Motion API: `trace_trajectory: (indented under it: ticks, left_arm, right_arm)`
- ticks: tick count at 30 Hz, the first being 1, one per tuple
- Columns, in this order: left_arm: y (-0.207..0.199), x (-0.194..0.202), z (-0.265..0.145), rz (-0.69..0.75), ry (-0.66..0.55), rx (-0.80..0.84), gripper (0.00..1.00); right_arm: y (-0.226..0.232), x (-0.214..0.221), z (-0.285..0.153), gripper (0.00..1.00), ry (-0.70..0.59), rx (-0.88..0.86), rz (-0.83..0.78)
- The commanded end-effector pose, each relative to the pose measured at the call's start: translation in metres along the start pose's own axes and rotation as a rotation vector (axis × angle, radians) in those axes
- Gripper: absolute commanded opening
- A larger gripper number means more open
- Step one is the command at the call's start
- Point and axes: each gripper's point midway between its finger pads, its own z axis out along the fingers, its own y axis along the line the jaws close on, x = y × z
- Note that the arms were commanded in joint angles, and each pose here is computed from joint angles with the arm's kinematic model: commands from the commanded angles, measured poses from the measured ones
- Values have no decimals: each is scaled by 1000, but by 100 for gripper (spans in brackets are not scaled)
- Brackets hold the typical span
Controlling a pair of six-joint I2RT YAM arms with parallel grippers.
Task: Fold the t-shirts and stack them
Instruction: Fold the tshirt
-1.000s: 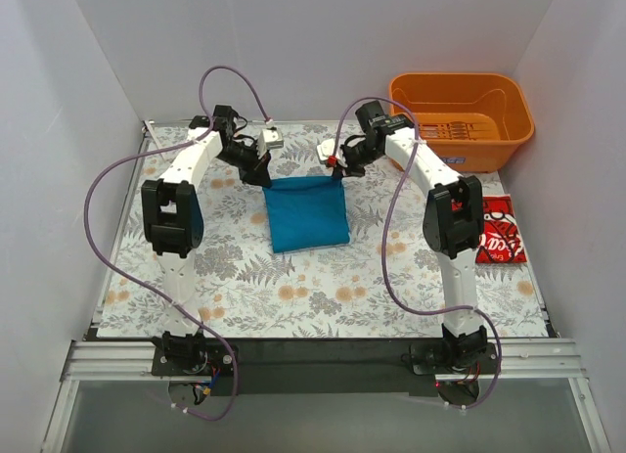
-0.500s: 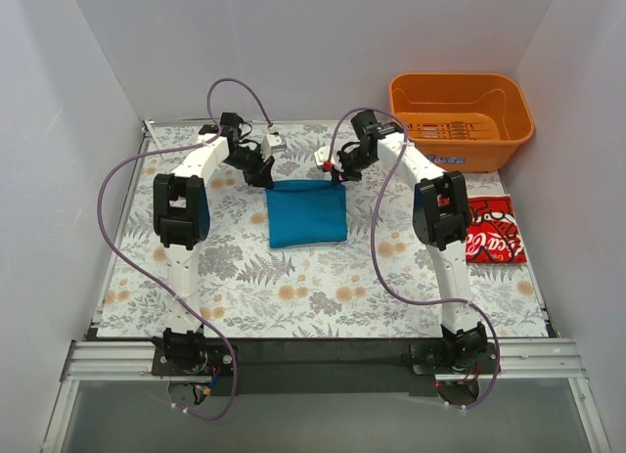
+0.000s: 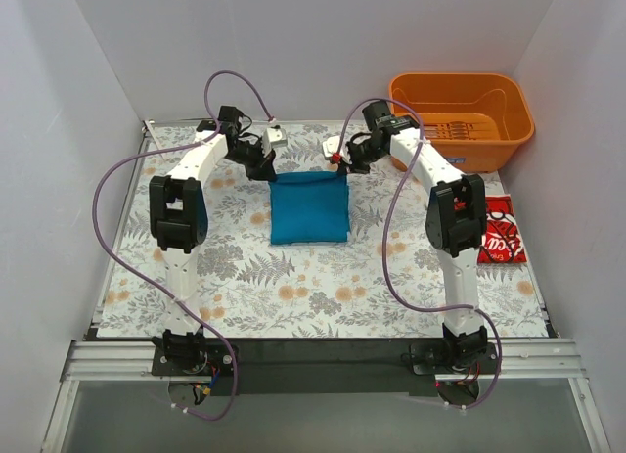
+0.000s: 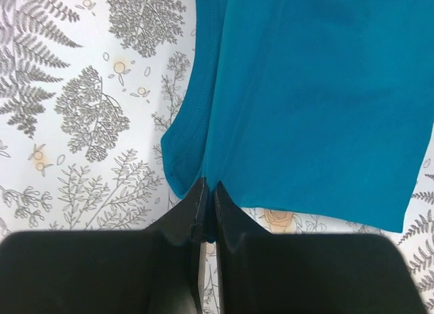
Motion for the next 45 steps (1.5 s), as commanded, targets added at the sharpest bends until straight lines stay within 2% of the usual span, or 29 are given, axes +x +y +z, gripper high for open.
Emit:
trace_trajectory:
  ticks: [1,6,11,17,20,22,23,24,25,27,28,30,31,32,33,34,36,38,39,41,44,45]
  left_arm:
    - [19,-28,-15,86,-35,-86,0]
    - [32,-22,6,89,-17,-108,0]
    - [56,10,27,67,56,-168,4]
    - [77,27,46,69,74,-210,17]
    - [71,27,50,41,75,-193,17]
    - [59,25,46,28,81,-165,17]
    - [46,36,49,7,99,-135,17]
    - [41,34,46,-6,96,-133,18]
    - [37,29,40,-13,89,-138,23]
    - [35,27,39,-59,79,-152,28]
    - [39,23,36,-77,72,-173,29]
    - [53,6,26,-137,37,-233,35]
    - [60,3,18,-168,20,-254,40]
    - [66,-5,11,-207,-9,-274,49]
    - [76,-21,0,-218,-49,-309,52]
    - [77,-28,-10,-302,-93,-315,54]
    - [74,-47,-26,-340,-158,-321,65]
    - [61,-62,-34,-427,-223,-294,67]
    - [50,-68,-37,-447,-255,-280,67]
    - [31,-83,-38,-530,-322,-216,65]
    - [-2,-94,-28,-608,-354,-85,59]
    - [-13,-100,-25,-617,-366,-44,58]
  right_arm:
    - [-14,25,-6,1,45,31,31]
    - [-18,44,6,1,61,25,15]
    - [-17,69,24,1,100,17,39]
    - [-17,93,35,1,155,31,53]
    - [-21,101,41,1,162,48,40]
    - [-25,99,45,1,154,61,10]
    - [-25,101,49,1,158,62,8]
    - [-26,98,53,1,159,63,0]
    - [-29,99,54,3,164,81,18]
    - [-33,98,52,17,180,107,43]
    - [-37,94,46,32,181,131,65]
    - [-46,91,36,45,204,178,92]
    - [-51,83,27,53,204,209,125]
    - [-56,78,19,59,205,236,141]
    - [-61,71,12,66,195,262,163]
    - [-69,55,-3,78,175,300,186]
    - [-72,35,-14,82,121,336,274]
    - [-74,4,-30,84,33,359,353]
    - [-74,-5,-33,84,-1,361,380]
    - [-71,-30,-39,78,-93,343,441]
    - [-60,-54,-33,70,-215,261,610]
    - [-54,-57,-28,68,-244,226,719]
